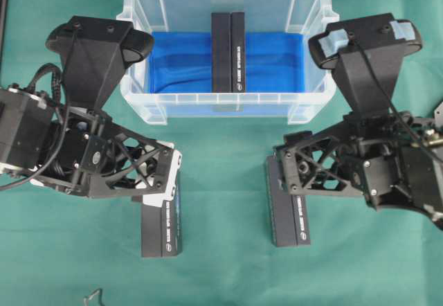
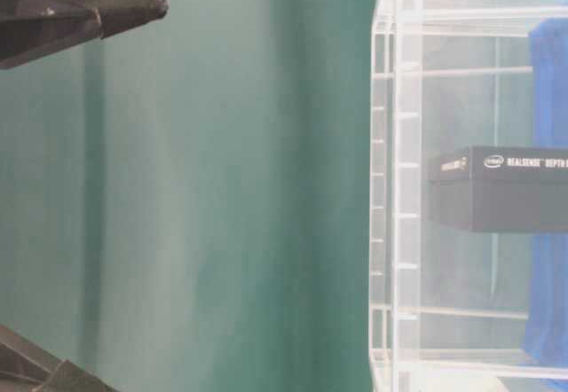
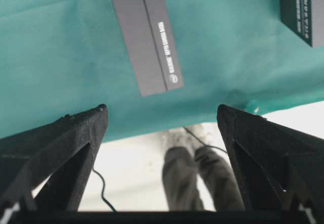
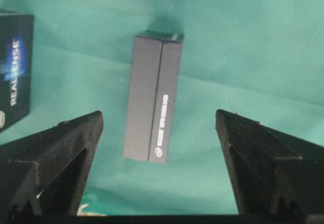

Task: Take the box out of the case with both arms.
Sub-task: 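Lower both boxes upright onto the tablecloth, then open both grippers and release the boxes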

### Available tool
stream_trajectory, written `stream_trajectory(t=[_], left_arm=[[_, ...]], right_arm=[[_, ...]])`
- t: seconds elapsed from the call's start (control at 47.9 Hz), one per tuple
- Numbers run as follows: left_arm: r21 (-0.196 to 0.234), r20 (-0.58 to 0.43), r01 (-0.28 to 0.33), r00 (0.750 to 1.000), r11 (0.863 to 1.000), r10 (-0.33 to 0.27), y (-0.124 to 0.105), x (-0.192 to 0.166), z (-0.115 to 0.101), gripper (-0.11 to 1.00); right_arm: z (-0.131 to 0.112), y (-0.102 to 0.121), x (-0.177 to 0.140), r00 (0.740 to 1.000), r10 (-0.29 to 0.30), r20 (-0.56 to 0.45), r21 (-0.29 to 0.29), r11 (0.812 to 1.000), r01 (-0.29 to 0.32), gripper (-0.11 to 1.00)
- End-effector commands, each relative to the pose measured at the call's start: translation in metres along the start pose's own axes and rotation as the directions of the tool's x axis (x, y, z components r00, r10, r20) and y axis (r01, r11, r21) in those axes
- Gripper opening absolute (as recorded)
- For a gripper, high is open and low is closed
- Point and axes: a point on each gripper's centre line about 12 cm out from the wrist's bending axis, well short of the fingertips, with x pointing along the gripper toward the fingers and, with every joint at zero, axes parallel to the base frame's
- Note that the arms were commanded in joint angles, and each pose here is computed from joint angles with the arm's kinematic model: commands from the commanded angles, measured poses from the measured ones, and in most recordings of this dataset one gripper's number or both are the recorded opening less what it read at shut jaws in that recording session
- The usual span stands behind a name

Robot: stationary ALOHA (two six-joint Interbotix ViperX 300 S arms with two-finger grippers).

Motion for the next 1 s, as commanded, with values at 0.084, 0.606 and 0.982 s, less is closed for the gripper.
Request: stream_trajectory(t=[0.084,0.606,0.982], left_arm=[[-0.005,0.001,0.037,0.999,0.999,-0.037,0.002,-0.014,0.003,0.89],[0.03,-0.002,0.02,1.0,0.999,-0.02,0.012,-0.016,0.0,0.89],[0.033,-0.009,-0.009,1.0,0.999,0.009,0.055,-0.029,-0.009,0.89]], right_arm=[[0.007,-0.003,-0.017,0.999,0.046,-0.008,0.016,0.999,-0.046,0.88],[0.005,-0.015,-0.023,0.999,0.006,-0.036,-0.018,1.0,-0.007,0.88],[0.009,-0.05,-0.038,0.998,-0.043,-0.045,-0.036,0.998,0.042,0.88]])
